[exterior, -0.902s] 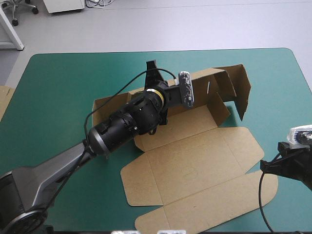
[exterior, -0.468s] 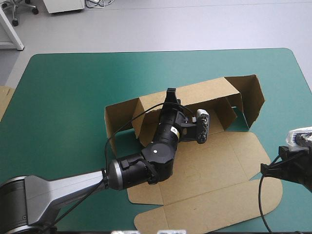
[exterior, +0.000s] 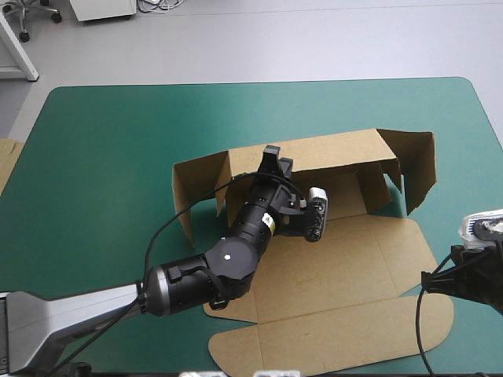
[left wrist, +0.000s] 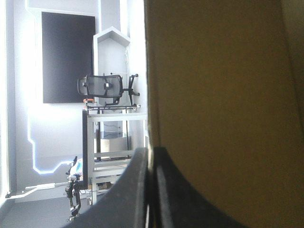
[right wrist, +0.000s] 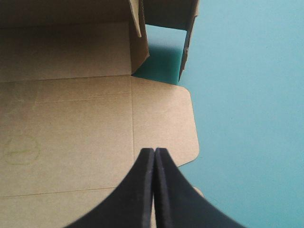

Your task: Fold the box

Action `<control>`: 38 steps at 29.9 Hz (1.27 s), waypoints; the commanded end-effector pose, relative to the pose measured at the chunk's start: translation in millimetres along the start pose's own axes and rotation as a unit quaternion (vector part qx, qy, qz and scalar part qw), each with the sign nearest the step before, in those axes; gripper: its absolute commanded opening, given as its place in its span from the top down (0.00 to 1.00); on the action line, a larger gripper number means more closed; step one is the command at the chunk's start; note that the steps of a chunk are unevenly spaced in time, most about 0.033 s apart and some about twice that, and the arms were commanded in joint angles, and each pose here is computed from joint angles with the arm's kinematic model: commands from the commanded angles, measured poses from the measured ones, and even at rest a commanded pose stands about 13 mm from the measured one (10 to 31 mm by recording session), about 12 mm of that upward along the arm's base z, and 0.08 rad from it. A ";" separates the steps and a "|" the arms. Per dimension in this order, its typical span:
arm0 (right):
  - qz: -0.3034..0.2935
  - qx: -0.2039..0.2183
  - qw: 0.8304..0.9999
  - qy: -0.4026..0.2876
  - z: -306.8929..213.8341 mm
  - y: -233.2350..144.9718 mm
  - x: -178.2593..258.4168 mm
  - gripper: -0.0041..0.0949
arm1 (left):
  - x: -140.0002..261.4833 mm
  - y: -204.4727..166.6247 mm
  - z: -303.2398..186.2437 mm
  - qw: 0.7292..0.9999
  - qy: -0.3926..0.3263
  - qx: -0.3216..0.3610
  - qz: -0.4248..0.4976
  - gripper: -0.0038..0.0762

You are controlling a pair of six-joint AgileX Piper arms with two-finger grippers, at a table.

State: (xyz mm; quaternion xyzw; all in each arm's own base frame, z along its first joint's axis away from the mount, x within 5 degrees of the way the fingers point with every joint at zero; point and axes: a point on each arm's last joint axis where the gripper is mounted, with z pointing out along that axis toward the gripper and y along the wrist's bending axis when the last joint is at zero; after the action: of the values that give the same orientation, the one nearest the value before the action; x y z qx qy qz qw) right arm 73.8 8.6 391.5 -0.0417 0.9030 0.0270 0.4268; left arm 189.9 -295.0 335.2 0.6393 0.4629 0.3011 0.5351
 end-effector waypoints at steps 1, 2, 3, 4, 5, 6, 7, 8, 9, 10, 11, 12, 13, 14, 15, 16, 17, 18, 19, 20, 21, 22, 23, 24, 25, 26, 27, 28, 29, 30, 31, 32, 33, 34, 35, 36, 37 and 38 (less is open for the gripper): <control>-0.004 0.006 1.000 -0.028 -7.9 -1.5 -8.0 0.98 | 16.9 25.2 -16.7 0.999 -0.007 -0.050 -0.006 0.96; -0.004 0.006 1.000 -0.027 -7.8 -1.5 -7.8 0.98 | 20.3 23.4 -16.4 0.999 -0.004 -0.049 -0.003 0.96; -0.004 0.006 1.000 -0.026 -7.8 -1.5 -7.6 0.98 | 21.9 22.7 -18.0 0.999 -0.003 -0.049 -0.002 0.96; -0.003 0.004 1.000 -0.025 -7.8 -1.2 -7.3 0.98 | 22.6 19.2 -17.5 0.999 -0.003 -0.047 0.006 0.96; -0.002 0.002 1.000 -0.025 -7.8 -0.9 -7.3 0.98 | 24.6 18.1 -18.9 0.999 -0.001 -0.048 0.010 0.96; -0.001 -0.001 1.000 -0.024 -7.8 -0.2 -7.2 0.98 | 25.2 15.2 -18.5 0.999 0.000 -0.047 0.018 0.96; 0.001 -0.006 1.000 -0.023 -7.8 0.6 -7.1 0.98 | 25.9 12.5 -18.7 0.999 -0.001 -0.047 0.027 0.96; 0.001 -0.010 1.000 -0.027 -7.8 1.3 -7.7 0.98 | 26.7 9.1 -18.4 0.998 -0.001 -0.046 0.036 0.96; 0.002 -0.014 0.999 -0.031 -7.3 2.1 -8.9 0.98 | 27.2 6.6 -18.1 0.998 -0.002 -0.047 0.044 0.96; 0.003 -0.016 0.999 -0.030 -5.3 2.8 -10.4 0.98 | 27.2 5.8 -18.0 0.998 -0.003 -0.051 0.047 0.96; 0.002 -0.016 0.999 -0.029 -3.5 3.2 -12.9 0.98 | 27.6 4.0 -17.9 0.998 -0.004 -0.051 0.043 0.96; 0.001 -0.015 1.000 -0.025 -1.2 3.8 -16.2 0.98 | 27.7 3.8 -17.9 0.998 -0.004 -0.051 0.037 0.96; -0.001 -0.015 1.000 -0.024 -0.3 4.2 -20.2 0.98 | 27.9 3.8 -17.9 0.998 -0.003 -0.051 0.035 0.96; -0.008 -0.015 1.000 -0.023 1.7 5.0 -25.7 0.98 | 28.5 3.9 -17.9 0.998 0.000 -0.051 0.034 0.96; -0.014 -0.015 0.999 -0.026 3.5 5.8 -32.5 0.98 | 29.1 4.2 -17.9 0.998 0.003 -0.053 0.034 0.96; -0.017 -0.015 0.999 -0.032 4.8 6.4 -39.0 0.98 | 29.5 4.4 -17.9 0.998 0.006 -0.053 0.034 0.96; -0.020 -0.011 0.999 -0.038 6.5 6.7 -47.4 0.98 | 29.7 4.5 -17.9 0.998 0.007 -0.054 0.034 0.96; -0.023 -0.006 0.999 -0.043 9.0 6.8 -56.2 0.98 | 29.9 4.6 -18.0 0.998 0.008 -0.054 0.033 0.96; -0.026 -0.001 0.999 -0.044 11.7 6.9 -63.5 0.98 | 30.0 4.6 -18.0 0.998 0.009 -0.055 0.033 0.96; -0.028 0.004 0.999 -0.042 15.8 7.3 -72.6 0.98 | 30.0 4.6 -18.0 0.998 0.009 -0.055 0.033 0.96; -0.031 0.010 0.999 -0.037 21.2 7.7 -81.9 0.98 | 30.0 4.6 -18.0 0.998 0.009 -0.055 0.033 0.96; -0.032 0.011 0.999 -0.027 29.2 9.0 -90.0 0.98 | 30.1 4.6 -18.0 0.998 0.009 -0.055 0.032 0.96; -0.033 0.013 0.999 -0.021 36.2 10.4 -99.5 0.98 | 30.1 4.6 -18.0 0.998 0.009 -0.055 0.029 0.96; -0.033 0.013 0.999 -0.013 43.8 12.1 -108.6 0.98 | 30.1 4.6 -18.0 0.998 0.008 -0.055 0.024 0.96; -0.033 0.012 0.999 -0.012 48.2 13.6 -117.9 0.98 | 29.7 4.4 -17.9 0.998 0.006 -0.054 0.019 0.96; -0.035 0.011 0.999 -0.006 56.1 15.3 -127.2 0.98 | 29.7 4.4 -17.9 0.998 0.006 -0.054 0.018 0.96; -0.036 0.006 0.999 -0.002 63.6 17.4 -136.6 0.98 | 29.7 4.4 -17.9 0.998 0.006 -0.054 0.015 0.96; -0.032 0.005 0.999 0.001 69.6 16.6 -144.4 0.98 | 29.7 4.4 -17.9 0.998 0.006 -0.054 0.011 0.96; -0.027 0.001 1.000 0.005 76.7 15.0 -153.6 0.98 | 29.7 4.4 -17.9 0.998 0.006 -0.054 0.010 0.96; -0.019 -0.007 1.000 0.006 83.4 12.2 -163.0 0.98 | 29.7 4.3 -17.9 0.999 0.006 -0.053 0.010 0.96; -0.007 -0.016 1.000 0.008 90.4 7.7 -171.7 0.98 | 29.9 3.6 -17.9 0.999 0.006 -0.053 0.010 0.96; 0.005 -0.029 0.999 0.015 99.3 3.9 -178.1 0.98 | 30.4 2.0 -17.7 0.999 0.007 -0.050 0.011 0.96; 0.022 -0.041 0.999 0.020 106.6 -3.5 -185.3 0.98 | 30.4 1.5 -17.7 0.999 0.007 -0.048 0.009 0.96; 0.039 -0.051 0.998 0.027 113.6 -12.2 -191.1 0.98 | 30.4 0.1 -17.6 0.999 0.006 -0.042 0.005 0.96; 0.049 -0.059 0.997 0.029 118.6 -18.8 -196.2 0.98 | 30.3 -0.7 -17.5 0.999 0.005 -0.038 0.001 0.96; 0.065 -0.065 0.995 0.035 126.6 -27.6 -200.3 0.98 | 30.3 -0.7 -17.5 0.999 0.005 -0.038 0.001 0.96; 0.077 -0.069 0.994 0.041 134.5 -35.7 -203.2 0.98 | 30.3 -0.8 -17.5 0.999 0.005 -0.038 0.000 0.96; 0.083 -0.069 0.993 0.045 140.9 -42.2 -204.7 0.98 | 30.3 -0.8 -17.5 0.999 0.005 -0.038 0.000 0.96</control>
State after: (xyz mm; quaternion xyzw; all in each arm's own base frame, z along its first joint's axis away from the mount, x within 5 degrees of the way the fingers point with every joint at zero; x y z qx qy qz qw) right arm 306.9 4.8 446.0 -0.0081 0.9323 0.1012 0.3472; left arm 188.1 -267.5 311.9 0.6448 0.4572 0.3110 0.5277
